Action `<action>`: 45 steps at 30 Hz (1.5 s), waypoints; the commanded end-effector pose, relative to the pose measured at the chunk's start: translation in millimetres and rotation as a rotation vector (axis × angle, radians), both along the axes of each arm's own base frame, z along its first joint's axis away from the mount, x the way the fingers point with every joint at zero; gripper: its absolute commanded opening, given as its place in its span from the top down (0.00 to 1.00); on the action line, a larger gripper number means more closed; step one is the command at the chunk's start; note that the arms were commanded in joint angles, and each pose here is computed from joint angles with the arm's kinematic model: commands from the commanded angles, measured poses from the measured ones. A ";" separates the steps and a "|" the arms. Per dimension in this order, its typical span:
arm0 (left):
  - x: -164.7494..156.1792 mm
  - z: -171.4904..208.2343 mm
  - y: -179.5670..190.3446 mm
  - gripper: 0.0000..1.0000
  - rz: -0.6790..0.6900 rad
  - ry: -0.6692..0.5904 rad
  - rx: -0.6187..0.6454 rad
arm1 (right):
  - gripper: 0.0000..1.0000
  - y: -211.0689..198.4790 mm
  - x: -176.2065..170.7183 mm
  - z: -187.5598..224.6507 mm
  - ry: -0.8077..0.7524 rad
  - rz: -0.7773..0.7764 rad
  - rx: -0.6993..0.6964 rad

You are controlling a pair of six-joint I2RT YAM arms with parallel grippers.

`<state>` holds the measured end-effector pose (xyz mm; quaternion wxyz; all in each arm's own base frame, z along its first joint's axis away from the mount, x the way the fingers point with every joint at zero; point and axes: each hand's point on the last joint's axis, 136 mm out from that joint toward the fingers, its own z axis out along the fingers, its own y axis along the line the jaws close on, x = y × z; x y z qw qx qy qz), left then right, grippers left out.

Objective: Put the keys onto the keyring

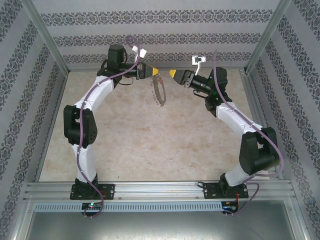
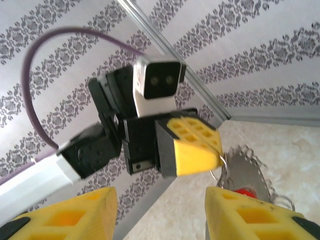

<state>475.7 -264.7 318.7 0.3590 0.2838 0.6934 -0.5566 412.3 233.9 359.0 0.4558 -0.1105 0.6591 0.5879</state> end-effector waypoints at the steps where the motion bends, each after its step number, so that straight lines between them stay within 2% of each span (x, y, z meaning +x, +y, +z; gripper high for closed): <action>1: -6.7 61.3 3.1 1.00 0.028 -0.129 -0.128 | 0.50 1.8 13.2 23.3 -0.043 -0.028 0.068; 10: -4.8 77.0 7.9 1.00 0.075 -0.117 -0.261 | 0.55 10.0 33.4 20.6 -0.039 -0.006 0.147; 17: 1.4 83.1 11.4 1.00 0.108 -0.077 -0.346 | 0.61 24.7 35.1 20.8 -0.047 0.046 0.189; 33: 0.8 80.8 7.3 1.00 0.099 -0.039 -0.375 | 0.59 45.8 39.8 26.7 -0.050 0.091 0.208; 45: 1.5 80.4 3.2 1.00 0.096 -0.033 -0.378 | 0.64 54.8 41.7 27.1 -0.048 0.116 0.215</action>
